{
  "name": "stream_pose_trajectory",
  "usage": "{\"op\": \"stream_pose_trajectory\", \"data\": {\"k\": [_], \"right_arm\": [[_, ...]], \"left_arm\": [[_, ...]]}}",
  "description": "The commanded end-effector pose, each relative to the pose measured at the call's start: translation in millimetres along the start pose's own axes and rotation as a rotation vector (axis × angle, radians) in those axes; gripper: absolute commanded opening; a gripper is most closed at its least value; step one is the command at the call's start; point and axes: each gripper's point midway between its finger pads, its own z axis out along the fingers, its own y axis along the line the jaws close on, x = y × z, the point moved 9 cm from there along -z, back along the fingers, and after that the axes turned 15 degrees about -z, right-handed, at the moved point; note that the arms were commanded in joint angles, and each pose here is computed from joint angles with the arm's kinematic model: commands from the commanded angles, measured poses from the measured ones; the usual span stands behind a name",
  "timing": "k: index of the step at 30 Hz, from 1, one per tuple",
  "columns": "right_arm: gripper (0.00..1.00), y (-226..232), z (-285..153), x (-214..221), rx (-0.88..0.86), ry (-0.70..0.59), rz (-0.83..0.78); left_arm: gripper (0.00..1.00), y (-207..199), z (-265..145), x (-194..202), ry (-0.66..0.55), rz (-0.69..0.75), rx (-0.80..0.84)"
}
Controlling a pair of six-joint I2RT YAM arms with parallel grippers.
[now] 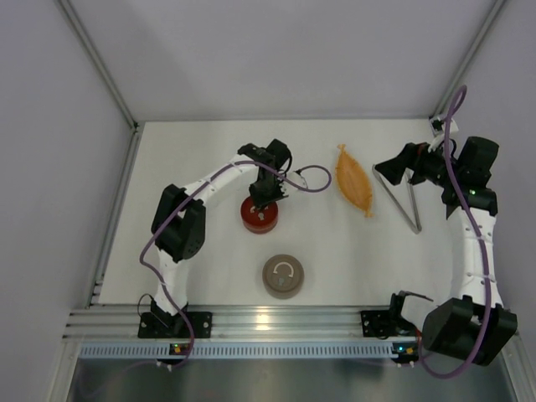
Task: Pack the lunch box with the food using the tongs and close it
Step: Close the box lid on the packing box.
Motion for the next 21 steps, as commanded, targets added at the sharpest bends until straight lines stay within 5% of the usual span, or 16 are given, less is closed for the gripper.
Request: {"op": "stream_pose_trajectory", "data": {"k": [1, 6, 21], "right_arm": [[0.99, 7, -8, -5, -0.013, -0.034, 0.016], [0.99, 9, -9, -7, -0.014, -0.045, 0.023], [0.99, 22, -18, 2, 0.001, -0.065, 0.016]], "left_arm": [[0.00, -26, -3, 38, 0.173, -0.089, 0.103], [0.01, -28, -11, 44, 0.123, -0.163, 0.026], [0.25, -36, -5, 53, 0.019, -0.292, -0.011]]}}
